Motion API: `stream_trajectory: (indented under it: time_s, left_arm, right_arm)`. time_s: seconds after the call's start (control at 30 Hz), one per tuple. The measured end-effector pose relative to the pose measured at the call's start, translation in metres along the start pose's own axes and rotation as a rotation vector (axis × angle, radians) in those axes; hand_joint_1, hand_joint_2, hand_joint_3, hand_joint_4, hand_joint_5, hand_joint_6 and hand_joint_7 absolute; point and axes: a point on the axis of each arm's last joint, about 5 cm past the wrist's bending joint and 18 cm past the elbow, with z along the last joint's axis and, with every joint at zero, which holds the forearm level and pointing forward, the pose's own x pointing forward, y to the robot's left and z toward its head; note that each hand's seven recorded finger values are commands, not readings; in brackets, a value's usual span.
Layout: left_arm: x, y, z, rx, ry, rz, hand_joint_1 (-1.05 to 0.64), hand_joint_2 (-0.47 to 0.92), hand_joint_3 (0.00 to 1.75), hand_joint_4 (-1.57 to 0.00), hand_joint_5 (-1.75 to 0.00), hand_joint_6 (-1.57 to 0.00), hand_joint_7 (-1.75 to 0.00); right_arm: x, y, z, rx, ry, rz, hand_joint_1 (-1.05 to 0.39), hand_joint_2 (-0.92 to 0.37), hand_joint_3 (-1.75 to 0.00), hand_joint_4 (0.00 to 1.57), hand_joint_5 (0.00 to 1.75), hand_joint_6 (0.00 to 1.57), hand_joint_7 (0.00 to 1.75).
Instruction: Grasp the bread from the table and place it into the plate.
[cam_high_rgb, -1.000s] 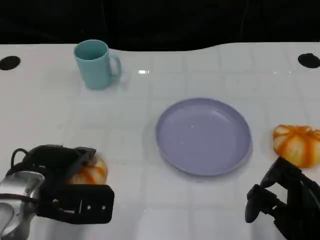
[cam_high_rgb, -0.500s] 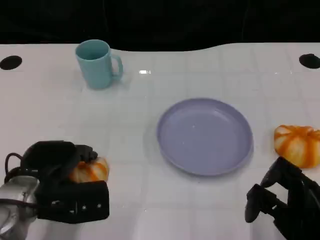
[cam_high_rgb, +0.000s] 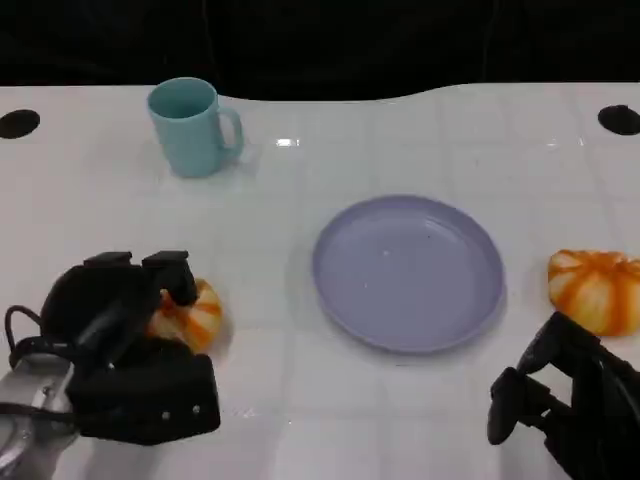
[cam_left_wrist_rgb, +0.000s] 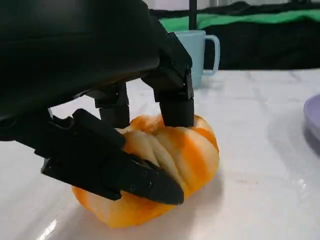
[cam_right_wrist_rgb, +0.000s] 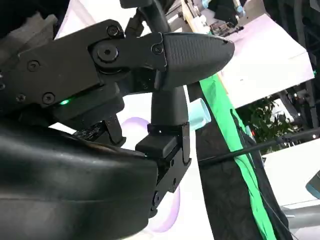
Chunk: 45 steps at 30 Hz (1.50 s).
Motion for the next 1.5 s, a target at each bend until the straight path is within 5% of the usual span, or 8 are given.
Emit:
stream_trajectory:
  time_s: [0.3, 0.43, 0.73, 1.5]
  left_arm:
    - [0.005, 0.018, 0.007, -0.101, -0.012, 0.016, -0.23, 0.59, 1.07, -0.86, -1.75, -0.68, -1.75]
    - [0.009, 0.032, 0.014, -0.128, -0.021, 0.027, -0.23, 0.56, 1.08, -0.84, -1.75, -0.67, -1.75]
    - [0.026, 0.04, 0.034, -0.154, -0.081, 0.034, -0.22, 0.51, 1.12, -0.85, -1.75, -0.67, -1.75]
    - [0.069, 0.023, 0.086, -0.212, -0.318, 0.023, -0.2, 0.49, 1.21, -0.89, -1.75, -0.7, -1.75]
  right_arm:
    - [0.0, 0.0, 0.0, -0.002, 0.002, -0.001, -0.58, -0.92, -0.44, 0.74, 1.75, 0.54, 1.64]
    - [0.0, 0.0001, 0.0, -0.002, 0.003, -0.001, -0.58, -0.92, -0.44, 0.75, 1.75, 0.55, 1.65]
    - [0.0, -0.0006, -0.001, 0.0, 0.006, -0.007, -0.58, -0.92, -0.43, 0.74, 1.75, 0.54, 1.63]
    - [-0.001, -0.0023, -0.002, -0.003, 0.01, -0.004, -0.58, -0.92, -0.42, 0.76, 1.75, 0.57, 1.64]
